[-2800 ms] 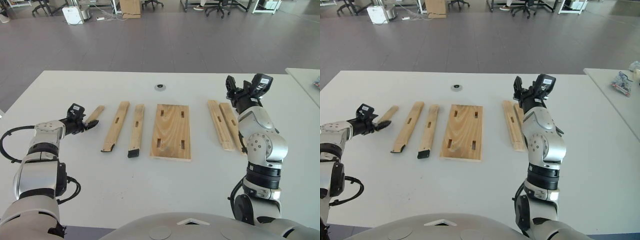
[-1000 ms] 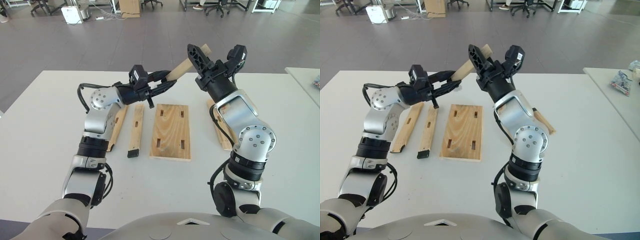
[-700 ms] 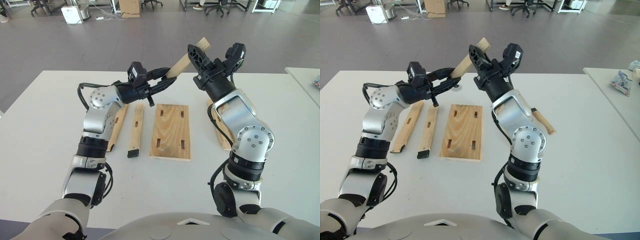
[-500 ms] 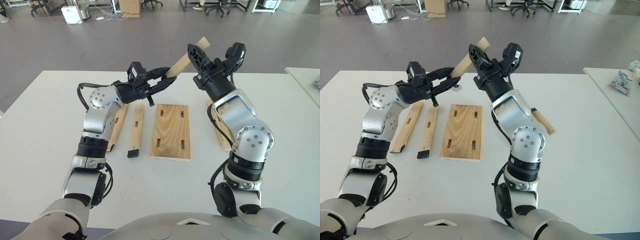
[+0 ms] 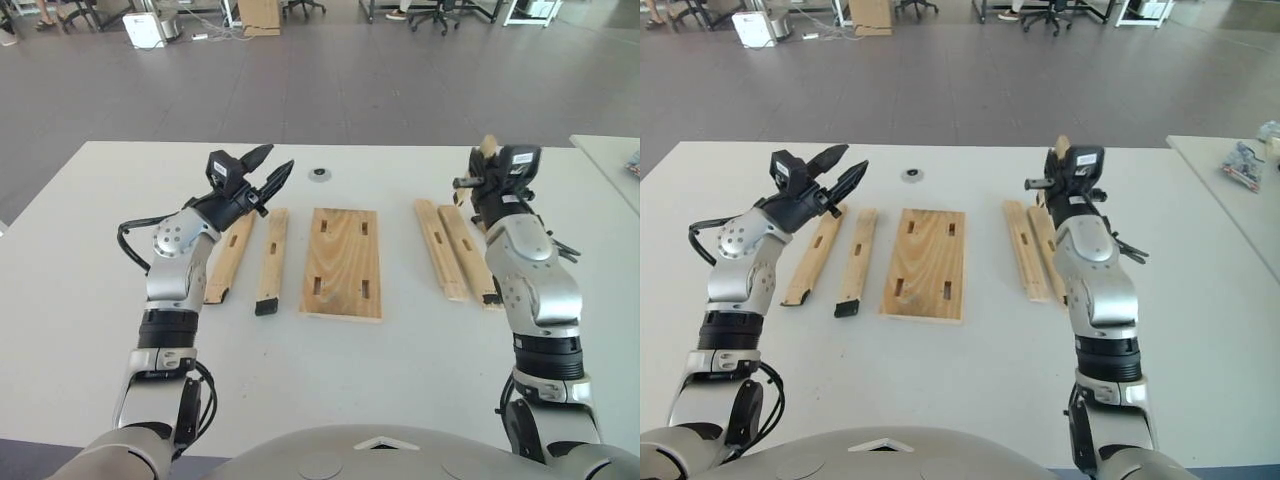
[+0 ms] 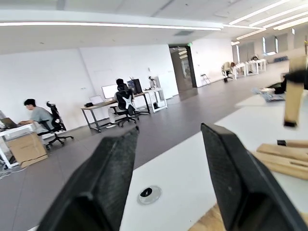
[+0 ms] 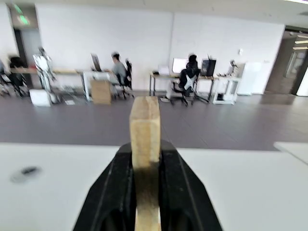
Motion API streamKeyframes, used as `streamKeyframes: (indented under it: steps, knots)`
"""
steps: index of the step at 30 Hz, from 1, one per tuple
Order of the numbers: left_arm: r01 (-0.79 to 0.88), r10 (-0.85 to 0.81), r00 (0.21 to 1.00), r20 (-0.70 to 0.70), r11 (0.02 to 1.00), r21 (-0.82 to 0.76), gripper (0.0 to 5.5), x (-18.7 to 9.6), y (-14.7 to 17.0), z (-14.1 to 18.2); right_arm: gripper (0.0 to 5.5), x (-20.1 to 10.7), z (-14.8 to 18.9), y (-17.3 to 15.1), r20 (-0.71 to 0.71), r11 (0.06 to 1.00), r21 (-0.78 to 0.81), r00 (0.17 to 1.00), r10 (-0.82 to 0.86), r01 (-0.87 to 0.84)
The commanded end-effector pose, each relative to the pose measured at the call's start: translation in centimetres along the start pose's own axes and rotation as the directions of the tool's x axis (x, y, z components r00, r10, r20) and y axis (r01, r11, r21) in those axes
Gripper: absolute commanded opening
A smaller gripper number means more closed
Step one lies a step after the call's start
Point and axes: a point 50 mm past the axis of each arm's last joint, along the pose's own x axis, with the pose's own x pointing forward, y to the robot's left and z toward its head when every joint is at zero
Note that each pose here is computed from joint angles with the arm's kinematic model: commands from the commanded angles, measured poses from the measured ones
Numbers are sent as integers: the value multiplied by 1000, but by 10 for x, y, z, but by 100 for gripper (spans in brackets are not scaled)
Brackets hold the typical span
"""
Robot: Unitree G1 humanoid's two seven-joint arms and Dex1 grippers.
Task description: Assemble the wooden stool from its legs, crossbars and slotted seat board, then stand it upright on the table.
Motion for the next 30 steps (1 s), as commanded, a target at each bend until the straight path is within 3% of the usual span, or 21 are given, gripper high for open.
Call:
streamKeyframes:
  steps: [1, 6, 16, 30]
  knots:
    - [-33, 33, 999, 0, 999, -9, 239, -3, -1, 0, 41, 11, -18, -1, -47, 999, 49, 999, 6, -3]
    - [-43, 43, 999, -1, 999, -14, 239, -2, -2, 0, 41, 19, -36, 3, -89, 990, 141, 996, 25, -13]
    - [-69, 69, 998, 7, 998, -8, 239, -6, -2, 3, 41, -13, -37, 7, -82, 994, 106, 996, 28, -20]
    - [-72, 72, 997, 2, 997, -2, 239, -6, -2, 1, 41, -15, -81, 6, -174, 992, 128, 984, 26, -4]
